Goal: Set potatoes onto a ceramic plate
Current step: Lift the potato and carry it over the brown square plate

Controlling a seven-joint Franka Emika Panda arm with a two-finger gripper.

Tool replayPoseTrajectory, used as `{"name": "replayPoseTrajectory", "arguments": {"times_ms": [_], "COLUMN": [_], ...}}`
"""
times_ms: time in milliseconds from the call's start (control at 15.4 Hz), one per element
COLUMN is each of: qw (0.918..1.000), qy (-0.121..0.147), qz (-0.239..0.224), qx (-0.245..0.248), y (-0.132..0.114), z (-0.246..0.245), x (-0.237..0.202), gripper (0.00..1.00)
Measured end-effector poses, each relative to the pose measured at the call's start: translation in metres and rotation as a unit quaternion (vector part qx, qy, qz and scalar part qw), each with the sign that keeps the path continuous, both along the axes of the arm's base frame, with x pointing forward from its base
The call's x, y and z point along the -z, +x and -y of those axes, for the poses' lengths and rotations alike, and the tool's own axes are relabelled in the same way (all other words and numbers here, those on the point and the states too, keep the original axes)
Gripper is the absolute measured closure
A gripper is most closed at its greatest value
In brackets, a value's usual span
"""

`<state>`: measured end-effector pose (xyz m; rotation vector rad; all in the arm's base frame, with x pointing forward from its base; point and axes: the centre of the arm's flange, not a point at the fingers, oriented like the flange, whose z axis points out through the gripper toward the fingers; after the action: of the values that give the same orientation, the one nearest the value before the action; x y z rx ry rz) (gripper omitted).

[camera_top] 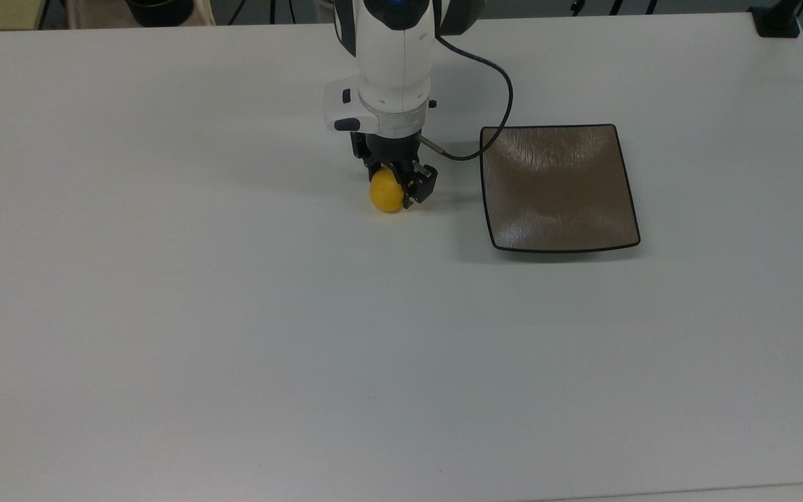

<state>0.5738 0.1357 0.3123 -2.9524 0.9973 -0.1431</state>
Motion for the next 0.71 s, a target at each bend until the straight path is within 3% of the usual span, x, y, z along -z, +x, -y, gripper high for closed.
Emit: {"name": "replayPoseTrajectory", "arguments": {"times_ms": [259,713], "qw": [1.0000,0.9972], "qy": [0.002,0.015], "qz": [0.008,0.062], "qx": [0.005,0.039], "y": [0.005,0.039], "z": [0.003,0.026], "x": [-0.006,-0.057], "gripper": [0.30,0.30]}}
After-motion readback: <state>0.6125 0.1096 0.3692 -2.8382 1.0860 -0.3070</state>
